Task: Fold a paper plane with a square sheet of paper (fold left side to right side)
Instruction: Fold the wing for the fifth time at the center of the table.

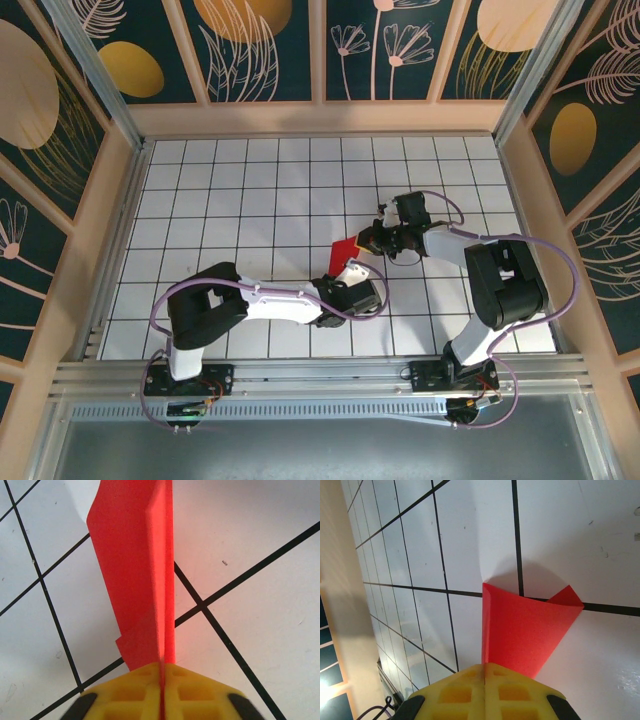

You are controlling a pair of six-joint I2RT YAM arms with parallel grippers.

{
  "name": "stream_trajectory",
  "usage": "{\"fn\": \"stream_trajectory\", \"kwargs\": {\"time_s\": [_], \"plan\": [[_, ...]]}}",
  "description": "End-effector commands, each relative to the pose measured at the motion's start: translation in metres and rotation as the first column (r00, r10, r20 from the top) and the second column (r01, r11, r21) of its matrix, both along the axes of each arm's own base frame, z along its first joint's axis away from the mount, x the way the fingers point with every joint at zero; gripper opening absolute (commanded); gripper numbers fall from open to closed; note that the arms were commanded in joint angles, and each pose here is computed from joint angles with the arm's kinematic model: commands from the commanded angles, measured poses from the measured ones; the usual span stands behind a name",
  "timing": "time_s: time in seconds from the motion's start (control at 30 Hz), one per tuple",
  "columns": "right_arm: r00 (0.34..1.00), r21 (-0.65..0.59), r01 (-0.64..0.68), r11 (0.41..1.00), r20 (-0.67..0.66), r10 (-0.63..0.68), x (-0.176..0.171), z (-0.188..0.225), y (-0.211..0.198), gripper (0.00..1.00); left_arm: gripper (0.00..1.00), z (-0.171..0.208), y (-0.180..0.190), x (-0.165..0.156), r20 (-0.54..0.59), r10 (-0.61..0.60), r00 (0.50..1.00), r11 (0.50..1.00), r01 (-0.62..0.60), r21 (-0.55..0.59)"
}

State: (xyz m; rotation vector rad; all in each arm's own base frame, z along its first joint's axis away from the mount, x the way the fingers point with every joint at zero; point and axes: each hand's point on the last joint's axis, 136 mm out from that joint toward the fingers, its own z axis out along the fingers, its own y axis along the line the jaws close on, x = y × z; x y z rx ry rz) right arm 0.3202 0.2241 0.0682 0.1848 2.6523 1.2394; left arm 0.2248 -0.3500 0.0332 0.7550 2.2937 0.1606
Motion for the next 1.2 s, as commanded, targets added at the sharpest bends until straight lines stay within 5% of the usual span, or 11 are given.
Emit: {"fn": "stream_trajectory", "kwargs": {"time_s": [0.0,0.43,0.8,1.17], "plan": [[1.0,-0.023,0.016,1.0,0.005,-0.016,0.004,-0.004,-0.004,0.0,0.04,-0.004,0.003,-0.002,0.002,0.008,1.0,1.0,-0.008,-0.001],[0.978,-0.152,0.188,0.97,0.118,-0.171,0.02,0.016,-0.065,0.32,0.01,-0.018,-0.009,-0.007,-0.051,-0.006,0.999,1.0,0.005,-0.028],[0.943,-0.195,0.314,0.929,0.173,-0.283,0.015,0.028,-0.13,0.37,0.0,-0.022,-0.02,-0.007,-0.079,-0.028,0.996,0.999,0.026,-0.025],[0.947,-0.119,0.256,0.959,0.232,-0.224,0.002,0.03,-0.122,0.45,0.0,0.012,-0.029,0.003,-0.287,-0.062,0.956,0.918,-0.058,-0.392]]}}
